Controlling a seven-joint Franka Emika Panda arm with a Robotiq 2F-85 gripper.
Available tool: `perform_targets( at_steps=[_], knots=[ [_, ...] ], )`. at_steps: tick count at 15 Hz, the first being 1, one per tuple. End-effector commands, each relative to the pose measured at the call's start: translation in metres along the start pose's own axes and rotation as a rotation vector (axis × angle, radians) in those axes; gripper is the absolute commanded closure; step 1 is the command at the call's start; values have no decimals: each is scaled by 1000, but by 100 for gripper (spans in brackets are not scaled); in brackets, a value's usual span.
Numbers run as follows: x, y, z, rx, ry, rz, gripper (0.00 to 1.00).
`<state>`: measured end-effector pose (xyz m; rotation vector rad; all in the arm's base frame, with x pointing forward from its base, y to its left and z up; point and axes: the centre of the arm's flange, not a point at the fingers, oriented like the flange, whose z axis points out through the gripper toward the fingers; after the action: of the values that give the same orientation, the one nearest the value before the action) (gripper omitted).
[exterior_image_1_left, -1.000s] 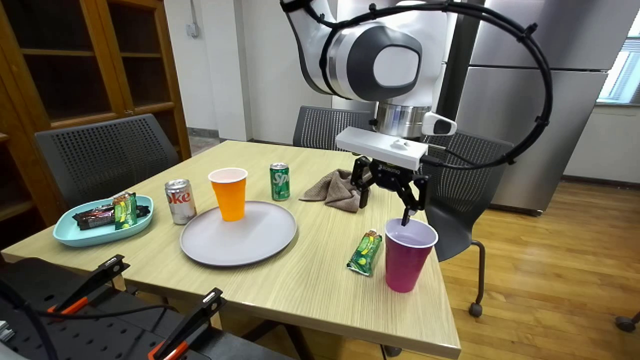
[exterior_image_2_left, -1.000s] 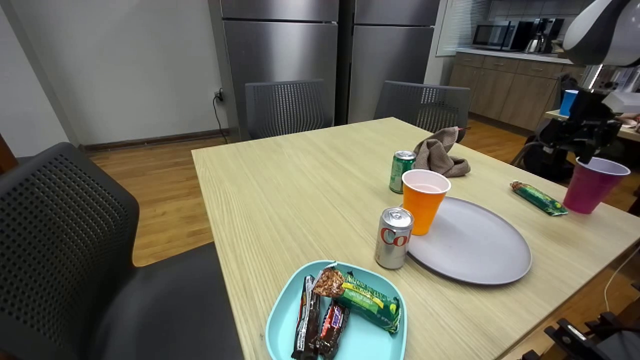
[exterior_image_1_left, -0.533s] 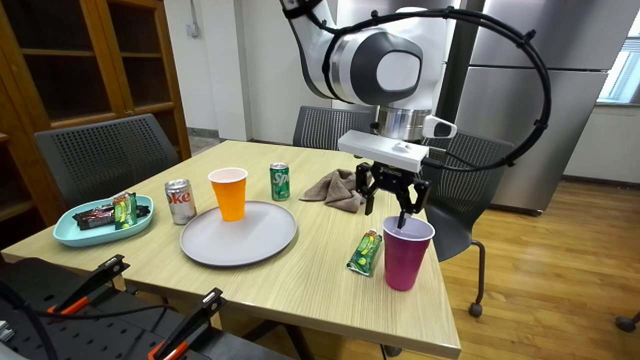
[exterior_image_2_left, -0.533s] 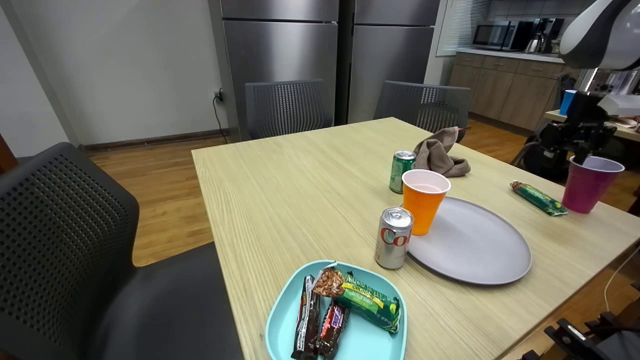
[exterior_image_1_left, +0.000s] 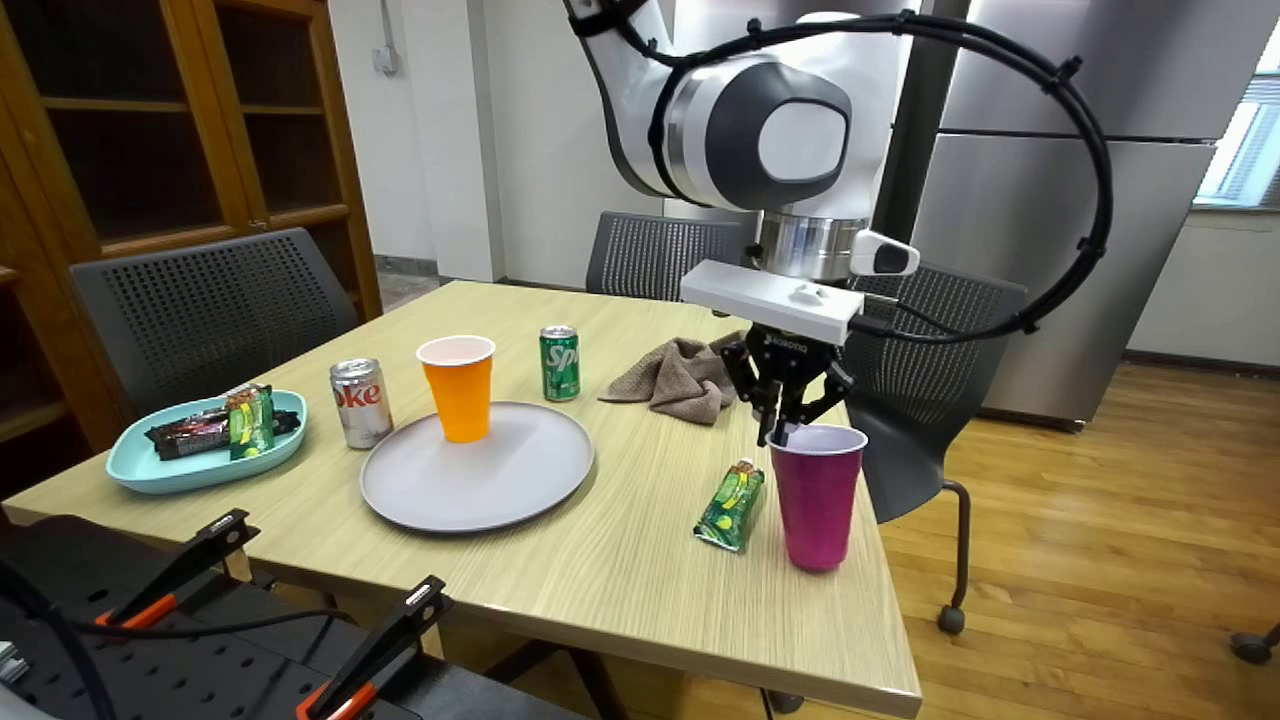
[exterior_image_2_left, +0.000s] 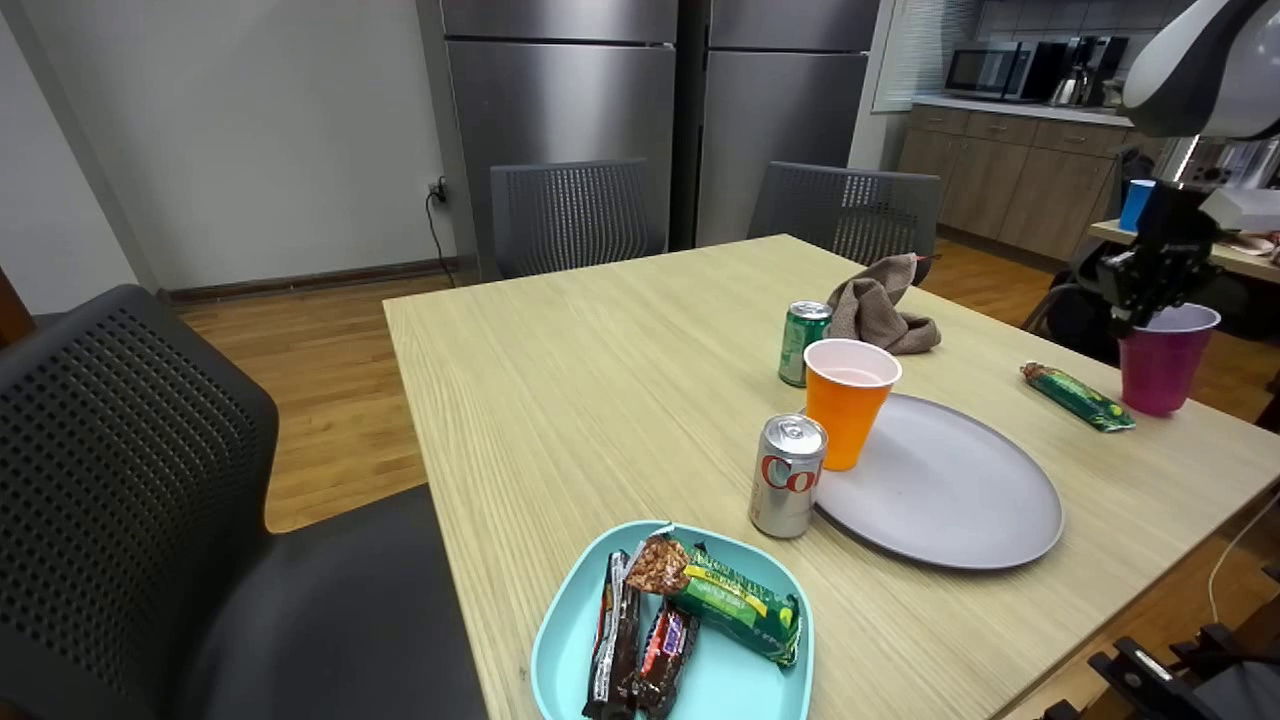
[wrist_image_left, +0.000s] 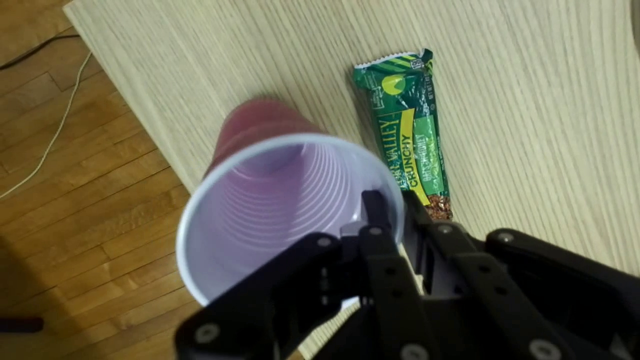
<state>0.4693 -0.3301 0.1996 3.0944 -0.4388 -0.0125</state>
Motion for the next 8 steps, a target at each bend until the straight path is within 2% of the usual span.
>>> perform_targets(
  at_steps=[1, 8],
  knots=[
    [7, 4, -5, -9, 7, 14, 100],
    [8, 6, -19, -70, 29, 26, 99]
  ],
)
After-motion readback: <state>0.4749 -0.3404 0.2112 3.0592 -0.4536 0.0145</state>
